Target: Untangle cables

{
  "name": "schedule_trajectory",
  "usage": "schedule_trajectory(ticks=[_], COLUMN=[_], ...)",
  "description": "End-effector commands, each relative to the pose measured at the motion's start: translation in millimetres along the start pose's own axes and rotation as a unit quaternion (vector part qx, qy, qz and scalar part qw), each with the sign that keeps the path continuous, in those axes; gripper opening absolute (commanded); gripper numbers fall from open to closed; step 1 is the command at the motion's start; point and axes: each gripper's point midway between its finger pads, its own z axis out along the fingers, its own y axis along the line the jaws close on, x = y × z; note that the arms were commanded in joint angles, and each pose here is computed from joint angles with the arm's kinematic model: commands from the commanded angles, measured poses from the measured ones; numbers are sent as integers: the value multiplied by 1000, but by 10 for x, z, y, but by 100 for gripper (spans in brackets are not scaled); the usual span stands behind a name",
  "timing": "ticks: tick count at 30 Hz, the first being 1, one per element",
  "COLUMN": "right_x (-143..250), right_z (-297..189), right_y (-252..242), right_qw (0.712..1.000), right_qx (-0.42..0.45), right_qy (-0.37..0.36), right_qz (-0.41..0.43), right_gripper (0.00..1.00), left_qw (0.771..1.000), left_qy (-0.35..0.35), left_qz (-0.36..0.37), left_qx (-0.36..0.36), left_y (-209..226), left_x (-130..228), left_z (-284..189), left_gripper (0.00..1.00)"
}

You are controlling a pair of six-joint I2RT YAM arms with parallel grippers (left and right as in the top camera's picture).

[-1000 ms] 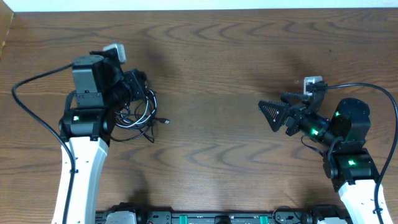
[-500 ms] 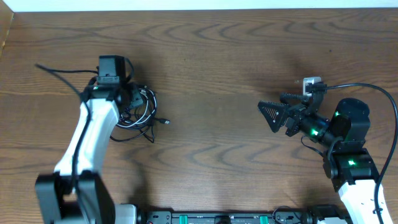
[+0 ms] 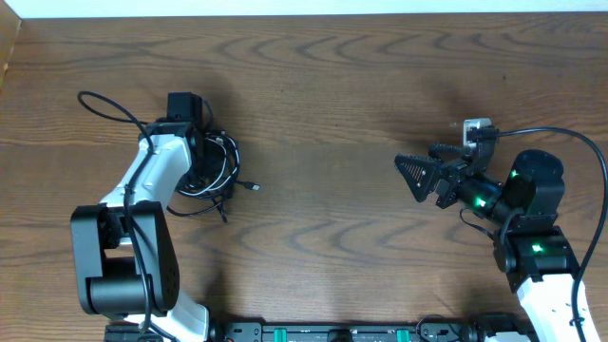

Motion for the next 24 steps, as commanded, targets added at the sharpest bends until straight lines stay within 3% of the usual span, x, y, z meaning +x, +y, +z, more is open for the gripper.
schedule_trajectory(ticks=[1, 9, 13, 24], right_x=[-48, -6, -5, -6], right_z=[17, 67, 68, 68], right_y=[-53, -124, -126, -131], right_qw=[1000, 1000, 1000, 1000], right_qx=[10, 16, 16, 17], right_qy=[-2, 8, 8, 8], right_qz=[0, 10, 10, 10], right_gripper=[99, 99, 99, 99], left_qw=[1000, 999, 996, 995], left_qy=[13, 20, 20, 35], left_qz=[-8, -19, -55, -53], left_qx=[-17, -26, -68, -81], left_y=[71, 109, 264, 314], left_x=[37, 75, 115, 200], left_z=[16, 13, -3, 18], left_gripper=[59, 59, 59, 59])
